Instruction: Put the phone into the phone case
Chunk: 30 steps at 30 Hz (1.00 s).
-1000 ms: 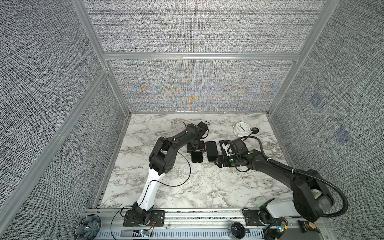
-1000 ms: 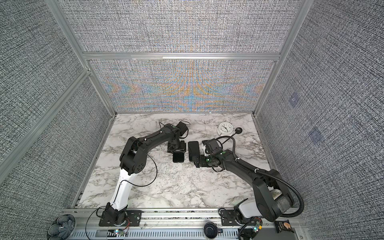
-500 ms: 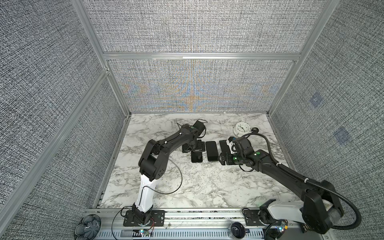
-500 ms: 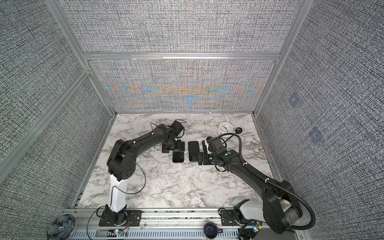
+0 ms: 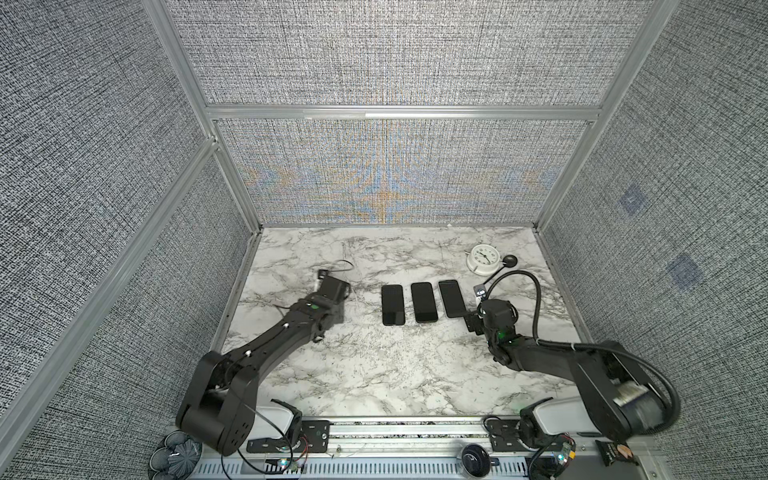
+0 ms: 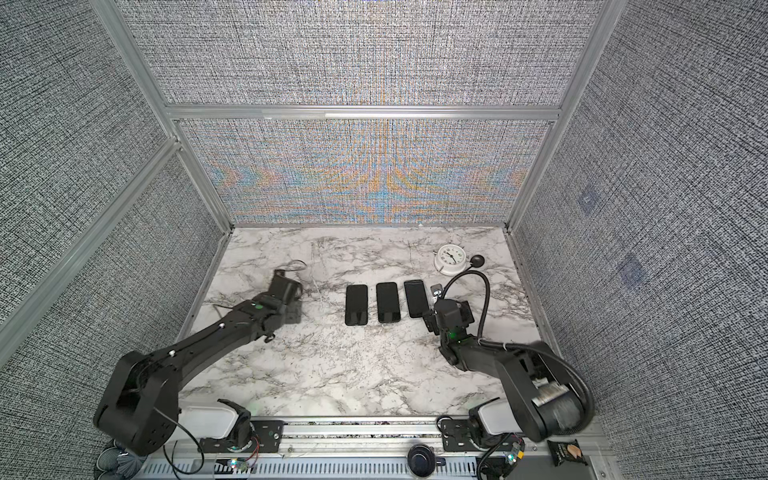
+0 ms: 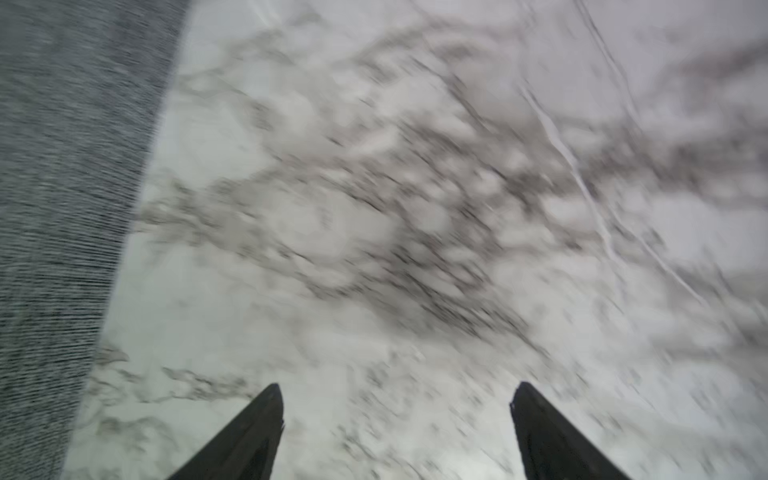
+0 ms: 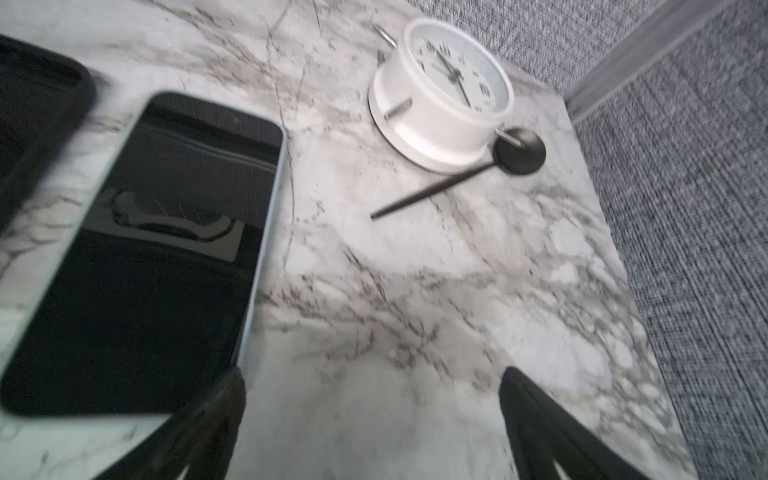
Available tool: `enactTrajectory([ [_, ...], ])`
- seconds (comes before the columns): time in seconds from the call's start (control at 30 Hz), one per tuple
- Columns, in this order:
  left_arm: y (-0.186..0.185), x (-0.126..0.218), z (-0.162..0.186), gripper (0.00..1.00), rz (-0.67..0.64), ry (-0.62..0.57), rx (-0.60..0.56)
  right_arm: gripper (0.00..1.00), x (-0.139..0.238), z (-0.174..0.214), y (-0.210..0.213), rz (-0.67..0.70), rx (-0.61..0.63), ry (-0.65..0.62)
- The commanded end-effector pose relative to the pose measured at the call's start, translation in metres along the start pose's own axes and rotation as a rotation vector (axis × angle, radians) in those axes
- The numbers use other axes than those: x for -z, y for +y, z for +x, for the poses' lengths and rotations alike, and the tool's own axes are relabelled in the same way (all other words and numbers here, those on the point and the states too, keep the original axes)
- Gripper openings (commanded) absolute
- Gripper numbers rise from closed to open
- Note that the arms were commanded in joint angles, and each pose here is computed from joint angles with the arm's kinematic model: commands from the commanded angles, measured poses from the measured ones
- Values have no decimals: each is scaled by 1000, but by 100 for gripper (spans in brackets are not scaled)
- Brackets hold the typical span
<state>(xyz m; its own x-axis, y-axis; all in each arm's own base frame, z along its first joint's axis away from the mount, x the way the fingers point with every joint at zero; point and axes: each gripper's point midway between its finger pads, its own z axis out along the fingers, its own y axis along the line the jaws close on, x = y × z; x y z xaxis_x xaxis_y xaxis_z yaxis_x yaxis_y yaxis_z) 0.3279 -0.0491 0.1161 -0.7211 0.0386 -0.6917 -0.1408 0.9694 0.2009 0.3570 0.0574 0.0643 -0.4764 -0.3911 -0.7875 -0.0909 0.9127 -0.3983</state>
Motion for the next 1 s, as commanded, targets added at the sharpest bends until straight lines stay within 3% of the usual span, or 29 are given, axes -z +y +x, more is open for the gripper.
enactTrajectory([
  [0.0, 3, 10, -26, 89, 73, -174, -103, 99, -2, -51, -29, 110, -84, -226],
  [0.1, 22, -4, -14, 96, 68, -252, -113, 99, -4, -38, -41, -6, -217, -216],
  [0.17, 29, -19, -15, 94, 108, -286, -73, 99, -14, -22, -46, -85, -320, -196],
  [0.2, 29, -27, -17, 92, 127, -291, -60, 99, -19, -26, -45, -112, -327, -230],
  [0.27, 23, -37, -24, 91, 161, -345, -60, 99, -21, -20, -42, -139, -308, -130],
  [0.37, 23, -42, -43, 95, 175, -481, -17, 99, -21, -23, -49, -102, -334, -188],
  [0.5, 43, -64, -31, 96, 166, -483, 106, 99, -19, -25, -38, -140, -291, -200],
  [0.57, 37, -72, -33, 99, 188, -481, 80, 99, -25, -26, -39, -166, -309, -163],
  [0.63, 40, -76, -31, 100, 196, -406, 116, 99, -28, -26, -37, -182, -306, -161],
  [0.97, 40, -72, -34, 99, 202, -462, 97, 99, -31, -25, -38, -191, -320, -147],
])
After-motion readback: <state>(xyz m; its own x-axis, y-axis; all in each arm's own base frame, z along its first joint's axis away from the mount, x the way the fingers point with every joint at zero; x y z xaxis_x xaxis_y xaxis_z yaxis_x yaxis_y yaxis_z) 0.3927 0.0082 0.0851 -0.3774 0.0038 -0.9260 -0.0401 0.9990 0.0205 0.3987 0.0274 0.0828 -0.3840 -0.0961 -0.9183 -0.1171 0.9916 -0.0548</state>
